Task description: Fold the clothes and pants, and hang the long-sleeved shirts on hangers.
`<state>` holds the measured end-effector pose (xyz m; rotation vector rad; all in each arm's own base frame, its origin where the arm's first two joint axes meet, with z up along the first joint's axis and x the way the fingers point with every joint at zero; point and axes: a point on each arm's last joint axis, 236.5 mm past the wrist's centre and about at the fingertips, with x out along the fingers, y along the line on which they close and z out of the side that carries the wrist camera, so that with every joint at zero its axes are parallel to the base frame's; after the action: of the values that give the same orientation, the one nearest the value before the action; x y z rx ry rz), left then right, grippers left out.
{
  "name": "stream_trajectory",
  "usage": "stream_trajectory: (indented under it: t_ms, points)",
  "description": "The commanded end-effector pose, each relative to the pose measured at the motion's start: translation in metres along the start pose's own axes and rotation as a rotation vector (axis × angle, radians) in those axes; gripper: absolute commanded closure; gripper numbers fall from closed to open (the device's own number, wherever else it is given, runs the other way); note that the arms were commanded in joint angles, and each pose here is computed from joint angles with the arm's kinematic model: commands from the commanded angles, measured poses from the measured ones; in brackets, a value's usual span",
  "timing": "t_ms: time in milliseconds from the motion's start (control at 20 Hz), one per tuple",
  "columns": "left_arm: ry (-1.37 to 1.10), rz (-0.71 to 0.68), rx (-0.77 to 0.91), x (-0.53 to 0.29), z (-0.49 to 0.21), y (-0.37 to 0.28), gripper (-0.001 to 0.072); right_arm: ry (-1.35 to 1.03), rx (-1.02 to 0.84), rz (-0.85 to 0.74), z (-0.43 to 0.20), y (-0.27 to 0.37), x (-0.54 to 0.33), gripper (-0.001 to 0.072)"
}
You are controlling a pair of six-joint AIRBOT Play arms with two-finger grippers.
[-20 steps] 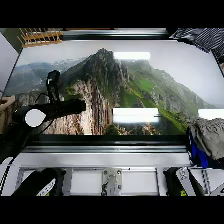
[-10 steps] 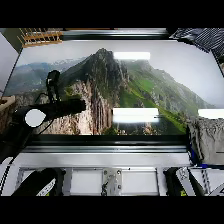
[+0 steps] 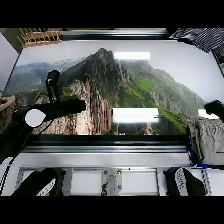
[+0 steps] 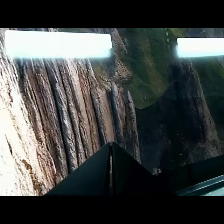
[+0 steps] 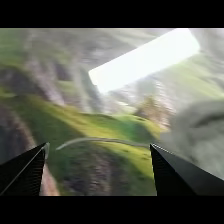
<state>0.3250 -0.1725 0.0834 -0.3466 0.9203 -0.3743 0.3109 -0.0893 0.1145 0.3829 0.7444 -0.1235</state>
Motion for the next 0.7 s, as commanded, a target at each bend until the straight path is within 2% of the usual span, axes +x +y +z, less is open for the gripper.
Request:
stream_trajectory:
  t_ms: [0, 200, 250, 300, 350, 400, 650]
  points:
    - [0.001, 0.000, 0.003, 0.000, 0.000, 0.000, 0.0703, 0.056, -0.242, 0.373, -0.025, 0.134, 0.011, 0.0004]
    - [0.001, 0.000, 0.002, 0.000, 0.000, 0.000, 0.0703, 0.249, -0.426, 0.564, -0.095, 0.211, 0.022, 0.0007]
    - [0.001, 0.000, 0.002, 0.000, 0.000, 0.000, 0.0702, 0.289, -0.449, 0.589, -0.109, 0.221, 0.025, 0.0040]
    - [0.001, 0.000, 0.002, 0.000, 0.000, 0.000, 0.0702, 0.320, -0.466, 0.606, -0.120, 0.228, 0.027, 0.0243]
    - [0.001, 0.000, 0.002, 0.000, 0.000, 0.000, 0.0703, 0.346, -0.481, 0.620, -0.129, 0.234, 0.028, 0.0543]
    - [0.001, 0.000, 0.002, 0.000, 0.000, 0.000, 0.0703, 0.361, -0.488, 0.627, -0.134, 0.237, 0.029, 0.0686]
    - [0.001, -0.001, 0.002, 0.000, 0.000, 0.000, 0.0703, 0.401, -0.482, 0.621, -0.142, 0.235, 0.039, 0.0687]
